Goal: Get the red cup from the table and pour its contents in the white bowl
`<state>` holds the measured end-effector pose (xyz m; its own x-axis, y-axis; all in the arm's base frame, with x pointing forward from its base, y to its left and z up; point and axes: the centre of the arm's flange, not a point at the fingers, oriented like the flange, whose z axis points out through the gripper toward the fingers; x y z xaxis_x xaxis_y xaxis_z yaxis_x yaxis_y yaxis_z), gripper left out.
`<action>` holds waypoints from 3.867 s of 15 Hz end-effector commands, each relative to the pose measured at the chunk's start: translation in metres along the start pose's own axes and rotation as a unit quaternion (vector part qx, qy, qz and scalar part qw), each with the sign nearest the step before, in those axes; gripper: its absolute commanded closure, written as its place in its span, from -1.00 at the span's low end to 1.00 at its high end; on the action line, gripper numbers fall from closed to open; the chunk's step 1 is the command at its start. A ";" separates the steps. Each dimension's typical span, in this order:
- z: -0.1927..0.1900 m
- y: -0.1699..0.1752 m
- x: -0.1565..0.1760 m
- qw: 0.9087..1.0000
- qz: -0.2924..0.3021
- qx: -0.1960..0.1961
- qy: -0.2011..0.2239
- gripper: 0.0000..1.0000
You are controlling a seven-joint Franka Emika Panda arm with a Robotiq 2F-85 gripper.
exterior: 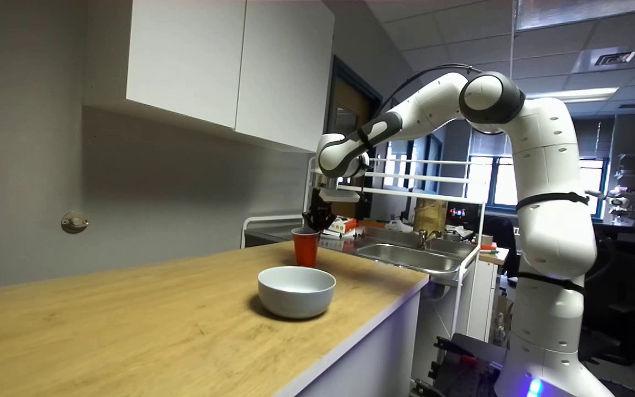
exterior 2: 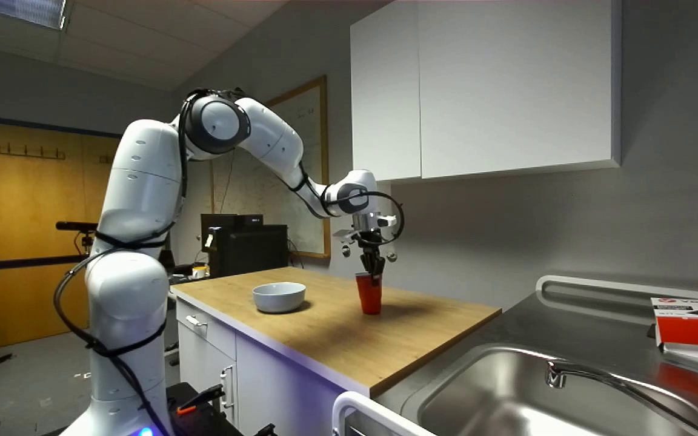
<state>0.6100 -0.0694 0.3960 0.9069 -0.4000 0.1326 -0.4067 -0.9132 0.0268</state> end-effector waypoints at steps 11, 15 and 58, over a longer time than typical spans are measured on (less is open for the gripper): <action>-0.049 -0.090 -0.094 0.972 -0.154 -0.178 0.008 0.99; -0.059 -0.127 -0.133 0.957 -0.198 -0.208 0.031 0.99; -0.008 -0.286 -0.331 0.736 -0.242 -0.578 0.257 0.99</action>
<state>0.4204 0.3042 0.3506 0.9455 0.2833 0.1607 -0.1107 -0.1845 0.9766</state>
